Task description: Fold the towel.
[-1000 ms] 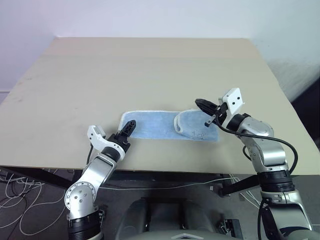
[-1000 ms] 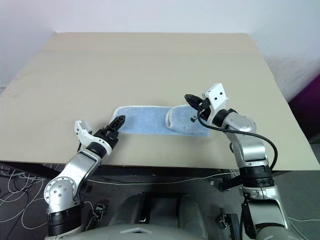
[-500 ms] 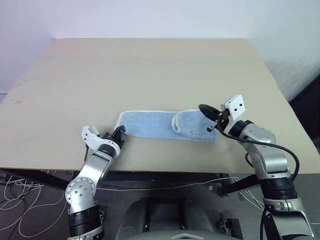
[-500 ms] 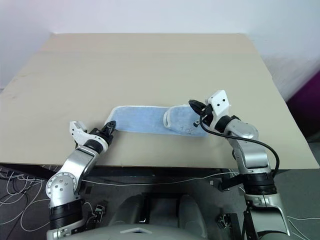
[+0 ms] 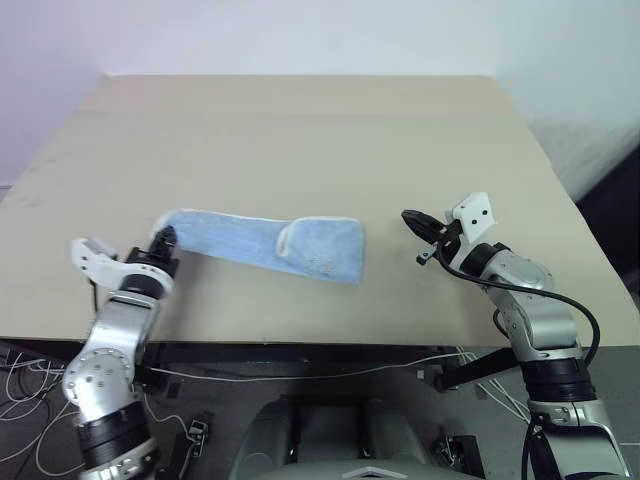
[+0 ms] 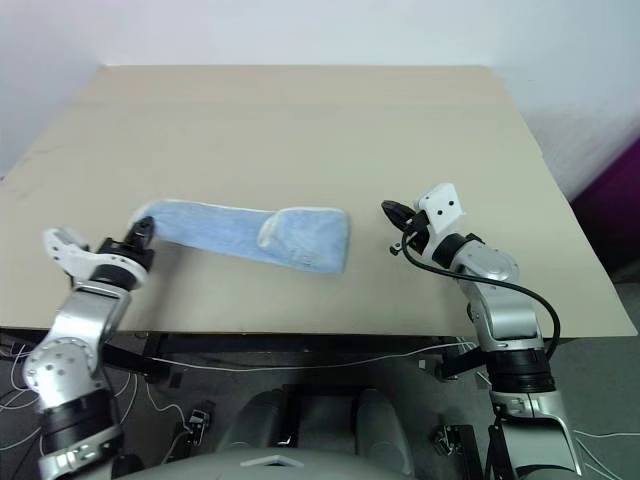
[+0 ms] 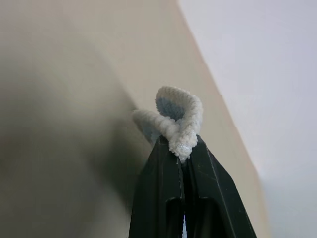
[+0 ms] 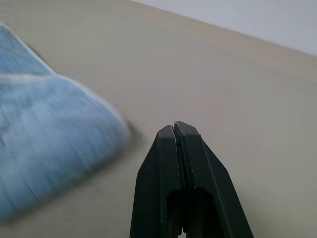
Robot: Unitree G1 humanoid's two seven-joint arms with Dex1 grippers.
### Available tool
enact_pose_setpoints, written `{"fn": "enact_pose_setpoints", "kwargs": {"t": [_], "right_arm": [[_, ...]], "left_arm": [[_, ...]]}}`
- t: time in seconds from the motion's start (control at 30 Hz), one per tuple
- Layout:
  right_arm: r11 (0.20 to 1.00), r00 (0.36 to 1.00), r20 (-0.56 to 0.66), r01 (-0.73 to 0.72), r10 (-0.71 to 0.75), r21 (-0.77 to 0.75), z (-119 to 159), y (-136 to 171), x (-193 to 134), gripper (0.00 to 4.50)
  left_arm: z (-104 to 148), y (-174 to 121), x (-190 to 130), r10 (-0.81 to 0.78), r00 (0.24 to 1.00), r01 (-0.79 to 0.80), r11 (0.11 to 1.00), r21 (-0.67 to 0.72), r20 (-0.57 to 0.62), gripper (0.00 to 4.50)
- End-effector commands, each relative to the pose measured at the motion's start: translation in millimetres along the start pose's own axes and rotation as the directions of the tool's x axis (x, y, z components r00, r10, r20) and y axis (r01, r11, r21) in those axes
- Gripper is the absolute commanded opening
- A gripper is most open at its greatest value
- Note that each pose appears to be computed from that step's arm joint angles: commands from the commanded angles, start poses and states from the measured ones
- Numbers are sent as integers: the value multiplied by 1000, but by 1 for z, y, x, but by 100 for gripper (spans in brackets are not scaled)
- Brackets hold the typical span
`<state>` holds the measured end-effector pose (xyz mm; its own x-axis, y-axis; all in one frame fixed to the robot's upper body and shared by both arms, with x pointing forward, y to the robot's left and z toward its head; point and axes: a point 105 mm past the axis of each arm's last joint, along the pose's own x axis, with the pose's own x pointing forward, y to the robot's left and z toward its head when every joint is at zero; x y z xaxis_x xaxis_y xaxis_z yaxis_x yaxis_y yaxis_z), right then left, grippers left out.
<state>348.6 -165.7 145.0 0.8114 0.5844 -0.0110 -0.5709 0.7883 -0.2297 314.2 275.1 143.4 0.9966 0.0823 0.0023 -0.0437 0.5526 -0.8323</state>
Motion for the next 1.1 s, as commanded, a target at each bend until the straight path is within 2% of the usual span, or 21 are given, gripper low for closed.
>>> {"fn": "enact_pose_setpoints", "kwargs": {"t": [0.03, 0.2, 0.27, 0.43, 0.53, 0.7, 0.97, 1.07, 1.1], "right_arm": [[999, 999, 44, 24, -22, -37, 12, -6, -2, 0], [999, 999, 47, 30, -28, -37, 12, -7, -1, 0], [999, 998, 48, 34, -32, -36, 11, -7, 0, 0], [998, 998, 50, 43, -41, -37, 11, -7, 0, 0], [998, 998, 48, 53, -52, -37, 10, -8, -2, 0], [997, 997, 47, 69, -67, -40, 10, -9, -6, 0], [996, 996, 42, 86, -84, -39, 9, -8, -12, 0], [995, 995, 43, 87, -85, -40, 10, -7, -12, 0], [995, 995, 43, 87, -85, -40, 11, -7, -12, 0]], "left_arm": [[19, -28, 3, -147, 989, 145, 985, 98, 14, 3], [-13, -85, -2, -387, 895, 440, 847, 300, -221, 3], [-37, -103, -10, -464, 811, 575, 745, 338, -357, 3], [-92, -125, -26, -510, 604, 785, 513, 347, -612, 3], [-118, -127, -30, -481, 532, 838, 415, 354, -697, 3], [-152, -116, -25, -365, 501, 854, 356, 380, -785, 3], [-169, -114, -24, -340, 481, 864, 343, 370, -808, 3], [-166, -118, -25, -378, 477, 862, 380, 337, -793, 70], [-164, -120, -26, -394, 473, 863, 389, 323, -788, 106]]}}
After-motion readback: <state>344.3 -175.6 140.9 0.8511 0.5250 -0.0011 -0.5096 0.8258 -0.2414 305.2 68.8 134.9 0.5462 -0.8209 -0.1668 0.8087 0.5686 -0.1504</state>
